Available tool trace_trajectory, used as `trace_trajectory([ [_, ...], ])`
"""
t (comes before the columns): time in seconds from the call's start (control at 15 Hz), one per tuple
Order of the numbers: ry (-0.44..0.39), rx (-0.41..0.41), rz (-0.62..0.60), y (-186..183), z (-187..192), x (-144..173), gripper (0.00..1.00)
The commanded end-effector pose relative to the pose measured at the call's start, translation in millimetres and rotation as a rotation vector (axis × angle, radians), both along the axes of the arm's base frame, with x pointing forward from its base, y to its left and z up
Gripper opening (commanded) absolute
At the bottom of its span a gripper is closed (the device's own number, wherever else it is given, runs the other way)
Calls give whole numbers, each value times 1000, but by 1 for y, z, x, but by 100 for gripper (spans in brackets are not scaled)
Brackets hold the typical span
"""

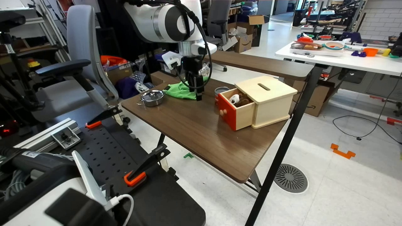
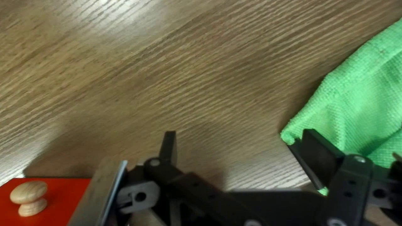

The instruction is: Fold the green towel on the table.

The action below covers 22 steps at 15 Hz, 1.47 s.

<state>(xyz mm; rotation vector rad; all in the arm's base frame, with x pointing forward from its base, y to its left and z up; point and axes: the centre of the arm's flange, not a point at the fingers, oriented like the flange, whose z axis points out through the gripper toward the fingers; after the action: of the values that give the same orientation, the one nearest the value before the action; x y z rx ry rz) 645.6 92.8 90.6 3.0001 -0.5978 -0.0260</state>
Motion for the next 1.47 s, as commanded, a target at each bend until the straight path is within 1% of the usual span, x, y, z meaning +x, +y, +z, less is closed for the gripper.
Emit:
trace_trajectory([
  [0.0,25,-29,20,13,-25,23,100],
  [0.33,26,-14,54,37,-39,27,100],
  [0.53,13,-22,58,42,-48,33,100],
  [0.6,9,-23,56,42,-49,35,89],
  [0.67,9,-28,53,41,-51,38,72],
  [0.8,3,-32,49,39,-52,42,58],
  [0.87,11,-38,44,35,-51,42,49],
  [0.93,14,-43,40,32,-49,43,43],
  [1.13,16,-53,30,25,-46,45,19],
  [1.27,16,-57,26,20,-43,45,5],
  [1.33,22,-61,20,16,-41,42,1],
  [1.4,32,-65,16,11,-38,40,0],
])
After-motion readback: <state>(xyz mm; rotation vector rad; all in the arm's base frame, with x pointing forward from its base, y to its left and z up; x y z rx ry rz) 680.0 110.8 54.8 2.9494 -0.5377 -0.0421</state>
